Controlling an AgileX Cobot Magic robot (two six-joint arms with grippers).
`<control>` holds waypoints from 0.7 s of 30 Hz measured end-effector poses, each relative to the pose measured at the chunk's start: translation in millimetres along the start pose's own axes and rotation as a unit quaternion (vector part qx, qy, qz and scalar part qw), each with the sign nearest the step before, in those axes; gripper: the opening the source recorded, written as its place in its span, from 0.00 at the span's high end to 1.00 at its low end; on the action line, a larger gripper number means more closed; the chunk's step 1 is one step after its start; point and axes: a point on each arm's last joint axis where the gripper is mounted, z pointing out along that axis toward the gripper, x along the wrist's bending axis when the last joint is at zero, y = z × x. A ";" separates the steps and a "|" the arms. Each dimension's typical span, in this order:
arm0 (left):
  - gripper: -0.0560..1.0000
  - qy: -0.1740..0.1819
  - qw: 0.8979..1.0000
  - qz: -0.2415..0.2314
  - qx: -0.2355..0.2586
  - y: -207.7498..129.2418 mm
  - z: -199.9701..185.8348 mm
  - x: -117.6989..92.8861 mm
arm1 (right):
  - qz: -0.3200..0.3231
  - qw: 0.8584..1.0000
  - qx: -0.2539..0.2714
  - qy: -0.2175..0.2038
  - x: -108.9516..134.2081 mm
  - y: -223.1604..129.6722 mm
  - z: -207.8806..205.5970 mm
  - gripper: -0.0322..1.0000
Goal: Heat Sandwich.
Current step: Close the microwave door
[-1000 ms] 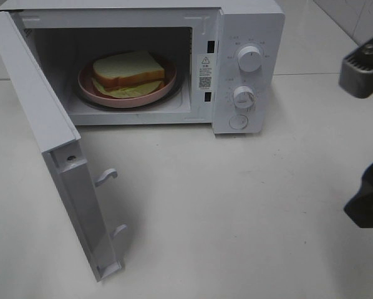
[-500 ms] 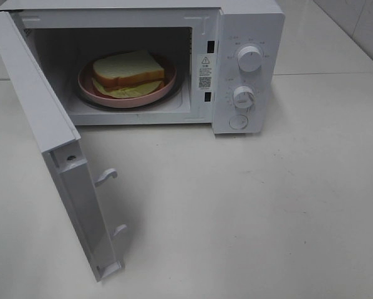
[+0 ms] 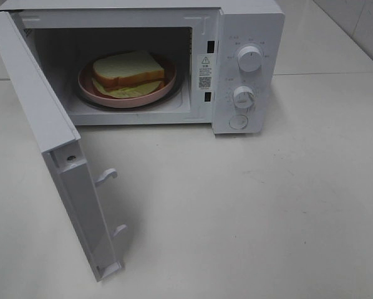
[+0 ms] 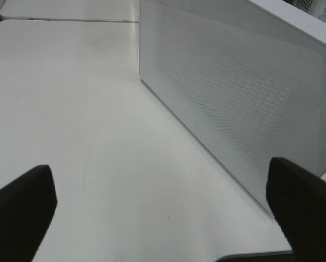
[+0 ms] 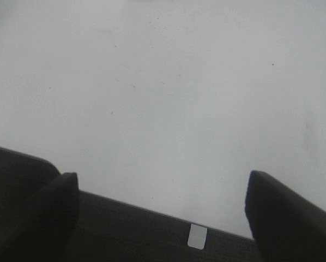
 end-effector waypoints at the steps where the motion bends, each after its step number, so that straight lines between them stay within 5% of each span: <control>1: 0.03 0.000 1.000 0.000 0.000 0.0 0.0 0.0 | 0.006 1.000 -0.002 -0.005 0.1 -1.8 0.5 0.20; 10: 0.03 0.000 1.000 0.000 0.000 0.0 0.0 0.0 | 0.055 0.998 -0.034 -0.008 8.2 -16.0 9.0 0.21; 16: 0.03 0.000 1.000 0.000 0.000 0.0 0.0 0.0 | 0.073 0.990 -0.119 -0.033 9.1 -20.9 3.4 0.22; 21: 0.03 0.000 1.000 0.000 0.000 0.0 0.0 0.0 | 0.078 0.987 -0.133 -0.042 9.4 -22.1 7.3 0.23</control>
